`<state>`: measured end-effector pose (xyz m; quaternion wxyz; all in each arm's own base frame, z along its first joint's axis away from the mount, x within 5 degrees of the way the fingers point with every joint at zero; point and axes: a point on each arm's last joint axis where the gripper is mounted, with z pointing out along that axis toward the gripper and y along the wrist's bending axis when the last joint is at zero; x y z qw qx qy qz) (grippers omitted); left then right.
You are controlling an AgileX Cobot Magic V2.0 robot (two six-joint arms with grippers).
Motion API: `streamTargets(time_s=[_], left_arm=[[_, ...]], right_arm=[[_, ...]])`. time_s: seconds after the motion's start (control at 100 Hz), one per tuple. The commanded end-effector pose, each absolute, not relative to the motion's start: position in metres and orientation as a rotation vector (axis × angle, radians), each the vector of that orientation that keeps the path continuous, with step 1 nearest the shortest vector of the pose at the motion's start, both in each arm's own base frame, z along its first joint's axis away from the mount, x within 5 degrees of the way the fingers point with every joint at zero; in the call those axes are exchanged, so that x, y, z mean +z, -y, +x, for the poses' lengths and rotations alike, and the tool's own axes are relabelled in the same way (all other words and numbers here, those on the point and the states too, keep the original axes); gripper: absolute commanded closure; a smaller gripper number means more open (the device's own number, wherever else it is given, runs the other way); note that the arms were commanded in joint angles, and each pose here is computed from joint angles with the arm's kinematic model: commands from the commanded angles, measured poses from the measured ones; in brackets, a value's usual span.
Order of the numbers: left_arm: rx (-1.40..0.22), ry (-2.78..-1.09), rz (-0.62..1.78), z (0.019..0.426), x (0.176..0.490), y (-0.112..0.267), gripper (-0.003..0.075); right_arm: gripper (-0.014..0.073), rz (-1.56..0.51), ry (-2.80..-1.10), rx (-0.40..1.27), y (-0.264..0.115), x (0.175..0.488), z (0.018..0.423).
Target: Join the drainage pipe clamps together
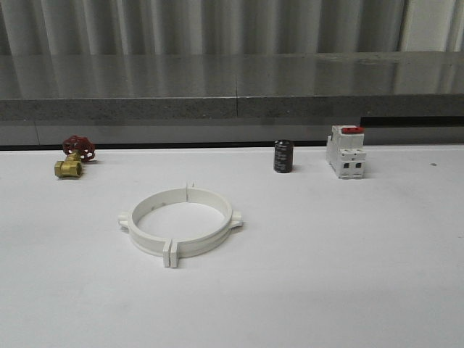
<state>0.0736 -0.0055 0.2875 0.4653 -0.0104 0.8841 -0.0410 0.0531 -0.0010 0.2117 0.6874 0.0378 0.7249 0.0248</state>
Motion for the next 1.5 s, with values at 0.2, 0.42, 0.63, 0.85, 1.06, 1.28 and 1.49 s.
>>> streamTargets(time_s=[0.2,0.42,0.63,0.85,1.06,1.28,1.49], left_arm=[[-0.121,-2.082,-0.024,0.0774,0.3002,0.0066,0.0741],[-0.121,-2.082,-0.024,0.0774,0.3002,0.0066,0.0741],[-0.121,-2.082,-0.024,0.0774,0.3002,0.0066,0.0741],[-0.121,-2.082,-0.024,0.0774,0.3002,0.0066,0.0741],[-0.121,-2.082,-0.024,0.0774,0.3002,0.0066,0.0741],[-0.121,-2.082,-0.024,0.0774,0.3002,0.0066,0.0741],[-0.121,-2.082,-0.024,0.0774,0.3002,0.0066,0.0741]], right_arm=[[0.0662,0.071,-1.421,0.071,0.0003,0.2153,0.0540],[0.0662,0.045,-1.420,0.092,-0.0014,0.2155,0.0540],[0.0662,0.045,-1.420,0.092,-0.0014,0.2155,0.0539],[0.0662,0.045,-1.420,0.092,-0.0014,0.2155,0.0539],[0.0662,0.045,-1.420,0.092,-0.0014,0.2155,0.0539],[0.0662,0.045,-1.420,0.092,-0.0014,0.2155,0.0539],[0.0662,0.045,-1.420,0.092,-0.0014,0.2155,0.0539]])
